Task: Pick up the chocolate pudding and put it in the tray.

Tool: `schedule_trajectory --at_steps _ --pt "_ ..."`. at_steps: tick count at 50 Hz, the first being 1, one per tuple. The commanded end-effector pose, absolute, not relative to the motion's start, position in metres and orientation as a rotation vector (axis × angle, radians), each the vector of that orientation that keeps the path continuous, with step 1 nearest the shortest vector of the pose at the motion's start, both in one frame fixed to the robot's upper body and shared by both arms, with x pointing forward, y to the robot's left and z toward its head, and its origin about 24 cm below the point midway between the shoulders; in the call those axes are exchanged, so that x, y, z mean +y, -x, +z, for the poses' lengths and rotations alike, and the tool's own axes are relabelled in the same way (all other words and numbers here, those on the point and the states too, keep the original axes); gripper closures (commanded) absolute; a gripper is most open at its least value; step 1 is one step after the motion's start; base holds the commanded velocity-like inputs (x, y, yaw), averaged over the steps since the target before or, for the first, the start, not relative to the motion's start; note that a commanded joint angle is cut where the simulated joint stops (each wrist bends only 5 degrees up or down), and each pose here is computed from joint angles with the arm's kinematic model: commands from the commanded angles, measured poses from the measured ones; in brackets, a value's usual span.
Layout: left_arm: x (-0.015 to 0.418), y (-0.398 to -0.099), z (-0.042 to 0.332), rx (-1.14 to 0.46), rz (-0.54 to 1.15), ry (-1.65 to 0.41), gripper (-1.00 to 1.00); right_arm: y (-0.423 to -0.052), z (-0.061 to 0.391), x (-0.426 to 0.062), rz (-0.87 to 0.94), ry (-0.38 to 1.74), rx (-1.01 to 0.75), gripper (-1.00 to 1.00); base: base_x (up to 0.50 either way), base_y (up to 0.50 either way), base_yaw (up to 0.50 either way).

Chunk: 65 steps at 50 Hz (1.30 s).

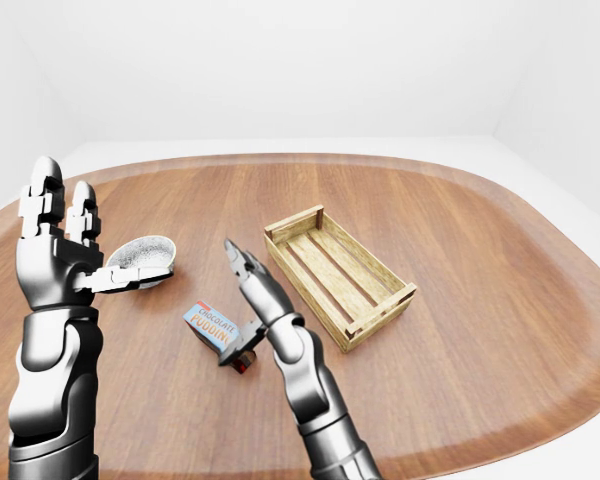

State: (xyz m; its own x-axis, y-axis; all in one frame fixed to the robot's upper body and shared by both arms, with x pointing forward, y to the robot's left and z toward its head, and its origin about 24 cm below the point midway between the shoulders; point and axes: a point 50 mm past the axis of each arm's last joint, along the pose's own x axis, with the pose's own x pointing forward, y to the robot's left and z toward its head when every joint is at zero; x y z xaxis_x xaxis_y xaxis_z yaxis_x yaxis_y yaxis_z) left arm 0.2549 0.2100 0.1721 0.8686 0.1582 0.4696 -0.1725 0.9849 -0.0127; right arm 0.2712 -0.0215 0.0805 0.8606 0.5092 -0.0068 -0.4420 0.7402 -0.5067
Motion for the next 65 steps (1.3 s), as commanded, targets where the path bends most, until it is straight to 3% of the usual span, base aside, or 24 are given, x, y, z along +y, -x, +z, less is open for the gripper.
schedule_trajectory --at_steps 1,65 --pt "0.212 -0.255 0.171 -0.487 0.164 0.008 -1.0 -0.269 0.069 -0.017 0.541 0.528 -0.09 -1.0 0.0 0.0 0.0" --pt "0.212 -0.259 0.166 -0.461 0.165 0.004 -1.0 -0.262 0.02 -0.001 0.615 0.557 0.101 -1.0 0.0 0.0 0.0"
